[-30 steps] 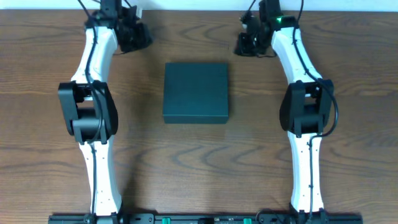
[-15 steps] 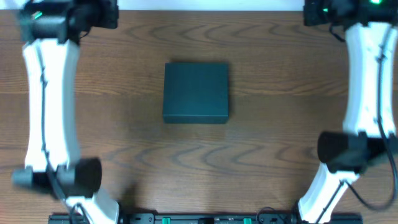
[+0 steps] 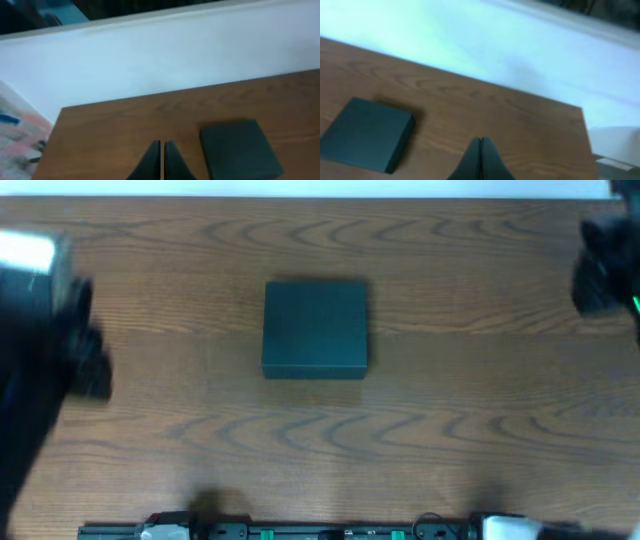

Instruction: Pack container

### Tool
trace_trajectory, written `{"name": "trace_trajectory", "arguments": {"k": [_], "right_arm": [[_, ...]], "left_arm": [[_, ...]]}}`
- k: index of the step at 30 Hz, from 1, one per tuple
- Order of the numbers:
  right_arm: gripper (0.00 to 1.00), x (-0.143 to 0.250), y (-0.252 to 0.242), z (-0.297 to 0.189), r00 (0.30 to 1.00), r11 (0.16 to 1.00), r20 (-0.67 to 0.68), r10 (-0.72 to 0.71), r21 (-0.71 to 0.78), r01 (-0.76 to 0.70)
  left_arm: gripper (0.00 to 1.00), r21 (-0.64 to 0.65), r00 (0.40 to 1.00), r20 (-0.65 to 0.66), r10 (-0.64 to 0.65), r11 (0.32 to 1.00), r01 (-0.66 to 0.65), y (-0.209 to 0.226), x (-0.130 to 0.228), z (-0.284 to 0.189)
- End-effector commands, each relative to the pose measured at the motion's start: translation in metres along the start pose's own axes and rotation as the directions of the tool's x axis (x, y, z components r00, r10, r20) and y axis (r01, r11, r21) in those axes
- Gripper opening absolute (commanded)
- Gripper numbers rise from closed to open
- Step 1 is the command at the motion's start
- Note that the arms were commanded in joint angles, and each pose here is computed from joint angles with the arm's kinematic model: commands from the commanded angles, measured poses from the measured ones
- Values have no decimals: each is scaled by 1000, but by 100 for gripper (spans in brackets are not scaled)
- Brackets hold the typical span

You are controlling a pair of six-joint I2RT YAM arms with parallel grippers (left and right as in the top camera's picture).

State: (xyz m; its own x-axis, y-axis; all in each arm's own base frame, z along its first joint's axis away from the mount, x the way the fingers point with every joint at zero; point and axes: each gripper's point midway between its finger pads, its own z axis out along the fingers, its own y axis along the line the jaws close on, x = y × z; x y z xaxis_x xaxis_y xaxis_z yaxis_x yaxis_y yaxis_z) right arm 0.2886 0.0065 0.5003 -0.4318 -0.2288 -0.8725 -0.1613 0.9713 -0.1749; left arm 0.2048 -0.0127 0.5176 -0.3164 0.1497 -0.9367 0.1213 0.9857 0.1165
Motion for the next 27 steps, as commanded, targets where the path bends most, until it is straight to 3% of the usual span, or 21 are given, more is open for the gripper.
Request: {"name": "trace_trajectory", "arguments": {"k": [1,6,10,13,17,22,27], "right_arm": [[2,21,6,-14,999,1000,-39,-13,-3,13],[2,59,15,-53,999,999,33,14,39,-16],[2,104,27,-68,980,994,183,80,64,-93],[2,162,40,-38,937,969,264,230,22,-245],[2,210,58,11,902,937,256,348,-68,-342],[2,248,66,61,896,919,203,395,-89,-385],[2,291,73,96,893,901,122,433,-76,-426]], "left_arm": [[6,-22,999,-37,-13,1000,12,0,23,-16],[6,-26,999,-34,-13,1000,12,-8,66,-31],[6,-49,998,60,-29,998,32,-11,100,-28],[6,9,994,-57,-92,996,92,-21,149,36],[6,22,976,-134,-171,984,175,-28,199,94],[6,-4,940,-214,-266,963,271,-33,257,133],[6,-60,867,-284,-410,910,410,-39,314,155]]}}
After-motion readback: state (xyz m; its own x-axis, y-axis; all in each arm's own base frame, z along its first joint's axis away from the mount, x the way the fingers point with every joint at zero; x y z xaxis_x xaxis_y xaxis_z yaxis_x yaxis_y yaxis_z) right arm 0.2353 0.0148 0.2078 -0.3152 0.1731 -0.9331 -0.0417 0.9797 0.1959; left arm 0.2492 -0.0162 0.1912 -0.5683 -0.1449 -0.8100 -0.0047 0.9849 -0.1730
